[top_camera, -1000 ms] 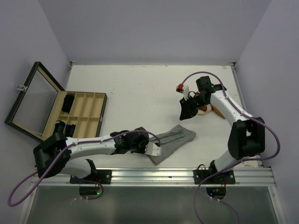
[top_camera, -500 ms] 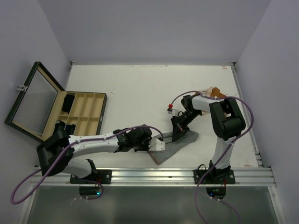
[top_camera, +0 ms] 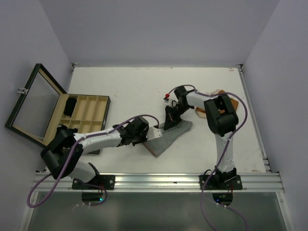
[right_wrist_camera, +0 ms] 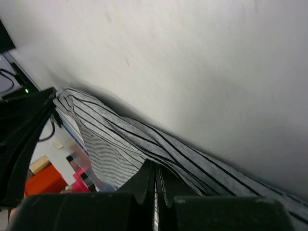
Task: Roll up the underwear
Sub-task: Fold the underwear
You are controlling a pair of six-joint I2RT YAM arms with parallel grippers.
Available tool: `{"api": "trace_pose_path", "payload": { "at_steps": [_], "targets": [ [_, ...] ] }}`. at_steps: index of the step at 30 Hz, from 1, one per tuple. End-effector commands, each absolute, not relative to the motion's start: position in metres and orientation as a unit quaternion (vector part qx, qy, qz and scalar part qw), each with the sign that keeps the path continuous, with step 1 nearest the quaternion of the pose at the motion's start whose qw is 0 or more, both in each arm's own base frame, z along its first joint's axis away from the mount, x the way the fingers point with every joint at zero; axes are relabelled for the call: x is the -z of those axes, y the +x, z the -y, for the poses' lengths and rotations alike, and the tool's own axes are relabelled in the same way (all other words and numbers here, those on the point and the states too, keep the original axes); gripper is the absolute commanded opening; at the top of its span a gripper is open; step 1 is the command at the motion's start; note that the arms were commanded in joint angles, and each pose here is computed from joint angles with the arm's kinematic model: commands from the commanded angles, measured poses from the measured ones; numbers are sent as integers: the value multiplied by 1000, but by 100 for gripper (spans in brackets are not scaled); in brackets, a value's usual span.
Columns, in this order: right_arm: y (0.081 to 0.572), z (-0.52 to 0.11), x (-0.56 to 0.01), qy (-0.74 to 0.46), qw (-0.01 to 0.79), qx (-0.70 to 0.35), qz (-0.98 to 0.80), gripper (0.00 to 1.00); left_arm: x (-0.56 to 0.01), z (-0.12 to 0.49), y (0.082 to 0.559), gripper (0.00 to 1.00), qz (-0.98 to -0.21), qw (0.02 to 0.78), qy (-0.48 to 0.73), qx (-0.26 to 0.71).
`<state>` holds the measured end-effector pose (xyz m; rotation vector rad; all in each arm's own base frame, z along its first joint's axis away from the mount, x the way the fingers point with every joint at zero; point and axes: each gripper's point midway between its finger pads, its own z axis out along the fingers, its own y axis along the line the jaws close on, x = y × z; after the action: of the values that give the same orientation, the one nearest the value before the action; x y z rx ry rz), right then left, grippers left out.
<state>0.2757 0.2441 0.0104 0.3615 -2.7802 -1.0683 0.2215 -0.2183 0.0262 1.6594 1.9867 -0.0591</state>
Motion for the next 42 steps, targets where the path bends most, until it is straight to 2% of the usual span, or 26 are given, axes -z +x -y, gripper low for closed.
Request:
{"api": "trace_pose_path", "payload": {
  "at_steps": [1, 3, 4, 7, 9, 10, 11, 15, 20, 26, 31, 38, 42],
  "targets": [
    [337, -272, 11, 124, -20, 334, 934, 0, -38, 211, 250, 0, -745, 296, 597, -14],
    [368, -293, -5, 139, -59, 349, 925, 0, -35, 203, 260, 0, -751, 293, 590, -42],
    [370, -298, 0, 138, -48, 347, 926, 0, -36, 197, 266, 0, -758, 292, 581, -49],
    [392, -308, -53, 147, -98, 376, 909, 0, -41, 190, 276, 0, -768, 294, 565, -59],
    [389, -301, -80, 147, -123, 386, 902, 2, -51, 194, 281, 0, -772, 304, 555, -54],
    [381, -291, -79, 131, -119, 391, 903, 7, -54, 194, 282, 0, -775, 303, 552, -52],
    [376, -286, -112, 133, -146, 405, 893, 12, -59, 198, 285, 0, -779, 307, 544, -47],
    [336, -269, -137, 108, -130, 442, 881, 10, -68, 211, 290, 0, -791, 308, 528, -27],
    [300, -280, -113, 42, -53, 484, 872, 1, -58, 226, 286, 0, -814, 276, 511, 11],
    [281, -279, -58, -19, 9, 475, 880, 0, -57, 238, 286, 0, -830, 261, 492, 33],
    [280, -276, -37, -31, 16, 459, 888, 0, -64, 245, 290, 0, -839, 268, 472, 42],
    [278, -276, -1, -56, 42, 441, 895, 0, -76, 270, 282, 0, -839, 287, 450, 107],
    [282, -278, 0, -62, 37, 443, 894, 0, -70, 285, 278, 0, -836, 295, 457, 78]
  ]
}}
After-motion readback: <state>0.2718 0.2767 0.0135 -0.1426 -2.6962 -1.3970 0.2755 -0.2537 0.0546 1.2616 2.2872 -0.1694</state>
